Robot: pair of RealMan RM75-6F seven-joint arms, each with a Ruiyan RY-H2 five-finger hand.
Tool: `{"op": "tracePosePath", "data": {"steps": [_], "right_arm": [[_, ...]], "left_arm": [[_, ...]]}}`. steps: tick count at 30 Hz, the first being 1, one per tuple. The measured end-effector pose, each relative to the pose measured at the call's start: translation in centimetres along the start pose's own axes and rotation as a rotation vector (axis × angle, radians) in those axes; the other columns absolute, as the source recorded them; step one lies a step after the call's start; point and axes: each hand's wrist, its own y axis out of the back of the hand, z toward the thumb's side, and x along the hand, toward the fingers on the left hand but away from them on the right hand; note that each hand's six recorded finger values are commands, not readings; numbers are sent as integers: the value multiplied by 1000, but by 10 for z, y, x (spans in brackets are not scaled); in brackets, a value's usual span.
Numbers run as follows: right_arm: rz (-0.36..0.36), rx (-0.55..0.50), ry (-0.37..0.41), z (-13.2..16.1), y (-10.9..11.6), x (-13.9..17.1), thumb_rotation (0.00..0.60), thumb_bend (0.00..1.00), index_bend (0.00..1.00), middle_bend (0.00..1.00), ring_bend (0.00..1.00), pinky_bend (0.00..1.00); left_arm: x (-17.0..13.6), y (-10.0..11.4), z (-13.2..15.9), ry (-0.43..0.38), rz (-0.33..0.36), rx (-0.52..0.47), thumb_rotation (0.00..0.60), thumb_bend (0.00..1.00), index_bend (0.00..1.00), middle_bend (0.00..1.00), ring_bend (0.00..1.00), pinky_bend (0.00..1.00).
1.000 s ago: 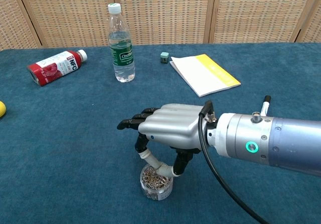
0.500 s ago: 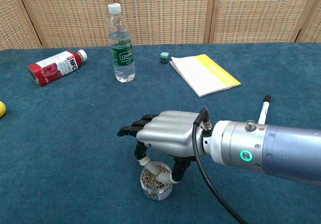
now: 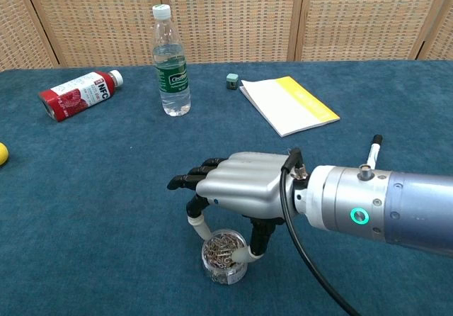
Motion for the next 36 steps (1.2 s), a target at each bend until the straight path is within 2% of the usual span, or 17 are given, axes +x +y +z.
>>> {"op": "tracePosePath", "data": {"steps": [7,12,14,16,18,23,26,30,33,36], "right_arm": [[-25,-12,-5,-1,9,4,600,215,390,0,0,47],[-78,-15,-39,-16,30,14,600,213,381,0,0,47],[-105,6,-76,-33,41,24,600,160,297,0,0,47],[-132,34,-116,-51,50,35,600,44,94,0,0,32],[-169,67,-175,-74,59,52,600,1,5,0,0,9],[-263,116,-338,-124,64,100,600,0,0,0,0,0],[-292,99,-448,-149,56,136,600,0,0,0,0,0],[-293,40,-603,-173,39,188,600,0,0,0,0,0],[-302,13,-718,-183,30,227,600,0,0,0,0,0],[-304,-18,-787,-187,22,256,600,0,0,0,0,0]], "left_arm": [[0,0,0,-1,2,-1,600,0,0,0,0,0],[-1,0,0,-1,2,-1,600,0,0,0,0,0],[-1,1,0,-1,3,-3,600,0,0,0,0,0],[-1,2,-1,-1,6,-5,600,0,0,0,0,0],[-2,2,-1,-2,8,-7,600,0,0,0,0,0],[-4,3,1,-8,14,-7,600,0,0,0,0,0],[-5,3,1,-8,17,-6,600,0,0,0,0,0],[-9,6,2,-8,32,-7,600,0,0,0,0,0],[-12,7,3,-10,38,-8,600,0,0,0,0,0],[-13,7,3,-12,40,-7,600,0,0,0,0,0]]}}
